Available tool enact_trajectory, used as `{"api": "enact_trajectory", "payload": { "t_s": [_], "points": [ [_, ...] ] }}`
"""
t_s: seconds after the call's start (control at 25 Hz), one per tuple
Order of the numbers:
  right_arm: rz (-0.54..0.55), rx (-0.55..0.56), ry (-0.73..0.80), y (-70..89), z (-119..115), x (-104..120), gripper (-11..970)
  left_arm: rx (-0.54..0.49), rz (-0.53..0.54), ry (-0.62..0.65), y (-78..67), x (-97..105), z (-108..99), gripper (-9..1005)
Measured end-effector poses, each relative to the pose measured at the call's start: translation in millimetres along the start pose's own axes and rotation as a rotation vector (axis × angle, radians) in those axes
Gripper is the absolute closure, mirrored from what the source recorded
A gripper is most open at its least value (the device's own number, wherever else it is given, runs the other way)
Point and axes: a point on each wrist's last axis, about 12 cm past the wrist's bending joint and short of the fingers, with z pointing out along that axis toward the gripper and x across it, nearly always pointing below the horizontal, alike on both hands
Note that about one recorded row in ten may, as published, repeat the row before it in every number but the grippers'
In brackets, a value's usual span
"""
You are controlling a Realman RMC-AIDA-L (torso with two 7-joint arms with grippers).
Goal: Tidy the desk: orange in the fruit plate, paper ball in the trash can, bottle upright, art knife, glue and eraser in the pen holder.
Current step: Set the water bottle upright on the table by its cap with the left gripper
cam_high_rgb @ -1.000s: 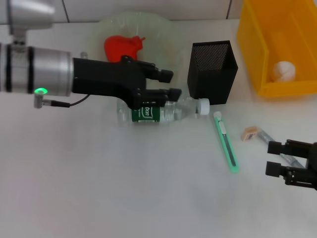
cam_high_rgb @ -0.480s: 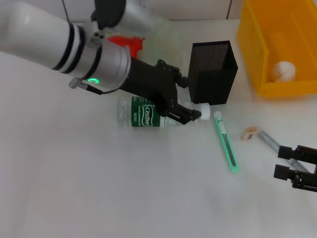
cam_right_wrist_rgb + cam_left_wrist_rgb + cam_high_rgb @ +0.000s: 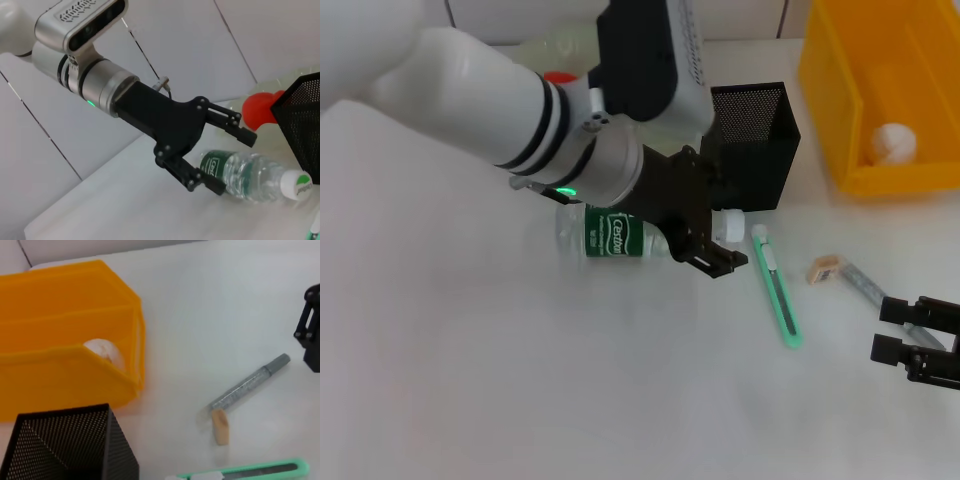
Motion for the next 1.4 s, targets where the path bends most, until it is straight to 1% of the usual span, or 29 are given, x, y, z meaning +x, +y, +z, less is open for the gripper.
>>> {"api": "enact_trajectory", "payload": {
  "t_s": [0.08,0.12,0.24,0.32,0.48,0.64,0.76,1.04,1.24,1.4],
  "points": [
    [0.002,0.006,0.006,-0.2,-2.2,1.1,239,-0.007,0.016,0.010,-0.5,-1.4,3.1,188],
    [0.004,0.011,0.007,-0.3,-3.9,1.8,239,-0.030,0.033,0.034,0.3,-3.0,8.8,188],
    [0.011,0.037,-0.007,-0.8,-9.9,3.4,239,-0.043,0.037,0.050,1.3,-3.2,11.6,190],
    [0.013,0.049,-0.015,-1.2,-12.1,3.8,239,-0.066,0.042,0.085,4.0,-1.5,16.1,191],
    [0.014,0.055,-0.014,-1.6,-12.6,4.4,238,-0.072,0.046,0.109,5.4,2.1,19.8,192],
    [0.017,0.066,-0.014,-2.4,-11.1,5.6,238,-0.076,0.043,0.118,6.1,4.8,22.2,194],
    [0.022,0.068,-0.015,-2.6,-9.8,6.8,239,-0.087,0.053,0.139,7.5,8.4,30.2,196],
    [0.024,0.063,-0.017,-3.3,-7.2,5.9,240,-0.086,0.063,0.142,6.0,3.6,35.3,198],
    [0.030,0.065,-0.018,-5.6,-2.5,5.3,240,-0.083,0.042,0.152,6.5,-3.6,38.8,199],
    [0.028,0.061,-0.015,-7.1,1.7,3.7,239,-0.087,0.032,0.167,7.0,-2.2,42.9,200]
  ]
}}
